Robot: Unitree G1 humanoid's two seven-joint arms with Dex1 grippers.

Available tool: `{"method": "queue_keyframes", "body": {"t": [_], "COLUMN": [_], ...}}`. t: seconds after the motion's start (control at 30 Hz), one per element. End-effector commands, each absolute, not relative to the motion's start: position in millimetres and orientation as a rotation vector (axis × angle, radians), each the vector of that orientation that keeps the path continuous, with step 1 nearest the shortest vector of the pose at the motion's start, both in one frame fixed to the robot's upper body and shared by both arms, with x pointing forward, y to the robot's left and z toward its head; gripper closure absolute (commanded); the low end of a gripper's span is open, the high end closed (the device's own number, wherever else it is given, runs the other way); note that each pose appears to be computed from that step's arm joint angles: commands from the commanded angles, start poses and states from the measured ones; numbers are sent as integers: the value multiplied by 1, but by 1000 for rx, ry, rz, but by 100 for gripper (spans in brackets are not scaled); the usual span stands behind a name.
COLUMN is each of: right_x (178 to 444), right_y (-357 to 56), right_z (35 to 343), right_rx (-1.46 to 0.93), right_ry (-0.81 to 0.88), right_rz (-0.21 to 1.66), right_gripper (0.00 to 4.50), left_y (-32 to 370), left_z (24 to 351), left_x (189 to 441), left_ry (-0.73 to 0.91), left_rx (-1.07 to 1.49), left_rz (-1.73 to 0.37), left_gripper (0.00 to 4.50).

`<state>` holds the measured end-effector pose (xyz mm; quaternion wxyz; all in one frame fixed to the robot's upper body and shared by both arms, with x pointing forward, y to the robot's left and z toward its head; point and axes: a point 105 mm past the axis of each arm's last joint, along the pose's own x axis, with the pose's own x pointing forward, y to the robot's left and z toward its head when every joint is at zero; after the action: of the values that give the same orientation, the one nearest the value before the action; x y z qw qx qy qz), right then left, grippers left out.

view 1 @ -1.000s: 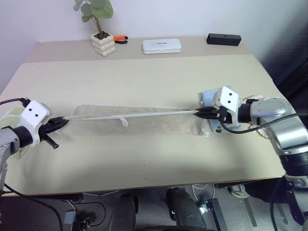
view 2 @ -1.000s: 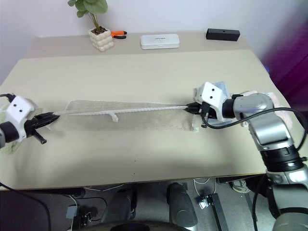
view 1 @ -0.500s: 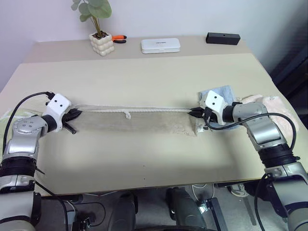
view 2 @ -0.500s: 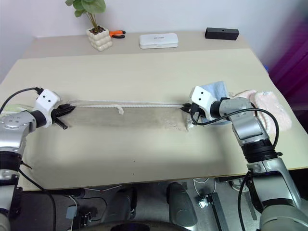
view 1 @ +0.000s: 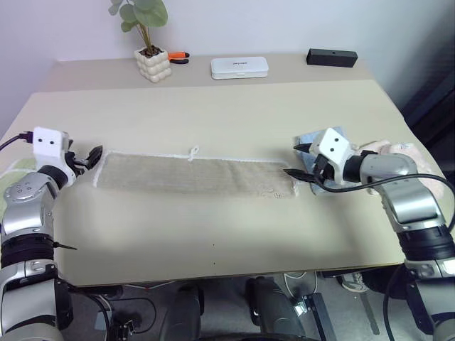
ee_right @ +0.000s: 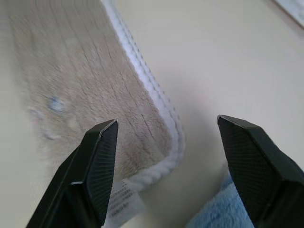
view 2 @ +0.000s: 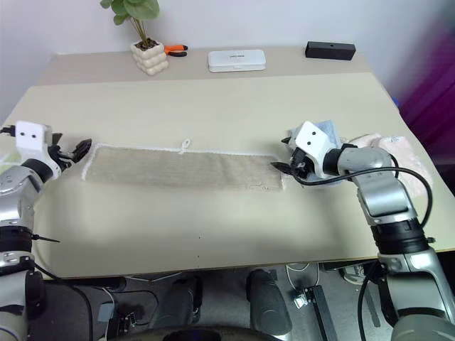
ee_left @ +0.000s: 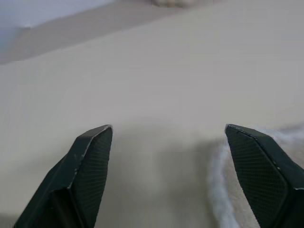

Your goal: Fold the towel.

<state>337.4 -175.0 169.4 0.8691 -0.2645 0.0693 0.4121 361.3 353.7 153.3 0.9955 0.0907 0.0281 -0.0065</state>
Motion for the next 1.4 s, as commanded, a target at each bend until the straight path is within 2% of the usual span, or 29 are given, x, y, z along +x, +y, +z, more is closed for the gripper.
{"method": "queue_keyframes", "body": {"t": [0.03, 0.17, 0.27, 0.4, 0.5, 0.7, 0.97, 1.07, 1.3, 1.33, 1.4], "right_x": [313, 278, 266, 250, 253, 259, 294, 300, 308, 309, 311], "right_y": [-171, -161, -159, -153, -153, -144, -156, -157, -166, -169, -172], "right_z": [186, 170, 160, 128, 111, 103, 91, 93, 97, 98, 101], "right_rx": [-348, -168, -70, 159, 231, 367, 625, 632, 659, 660, 664], "right_ry": [125, 215, 261, 406, 479, 532, 553, 541, 505, 498, 482], "right_rz": [891, 943, 909, 791, 662, 563, 238, 175, 80, 68, 51], "right_gripper": [112, 2, 2, 2, 2, 2, 2, 74, 419, 443, 443], "left_y": [341, 284, 233, 140, 105, 80, 82, 84, 83, 82, 82], "left_z": [171, 169, 159, 143, 148, 157, 155, 151, 145, 144, 142], "left_x": [351, 339, 326, 293, 279, 265, 262, 252, 245, 245, 244], "left_ry": [-12, -25, -10, -14, -48, -68, -56, -29, -1, 3, 10], "left_rx": [211, 249, 274, 317, 254, 225, 224, 214, 209, 206, 207], "left_rz": [-72, -281, -469, -834, -969, -1091, -1089, -1114, -1113, -1116, -1120], "left_gripper": [61, 55, 55, 55, 55, 55, 55, 55, 55, 55, 55]}}
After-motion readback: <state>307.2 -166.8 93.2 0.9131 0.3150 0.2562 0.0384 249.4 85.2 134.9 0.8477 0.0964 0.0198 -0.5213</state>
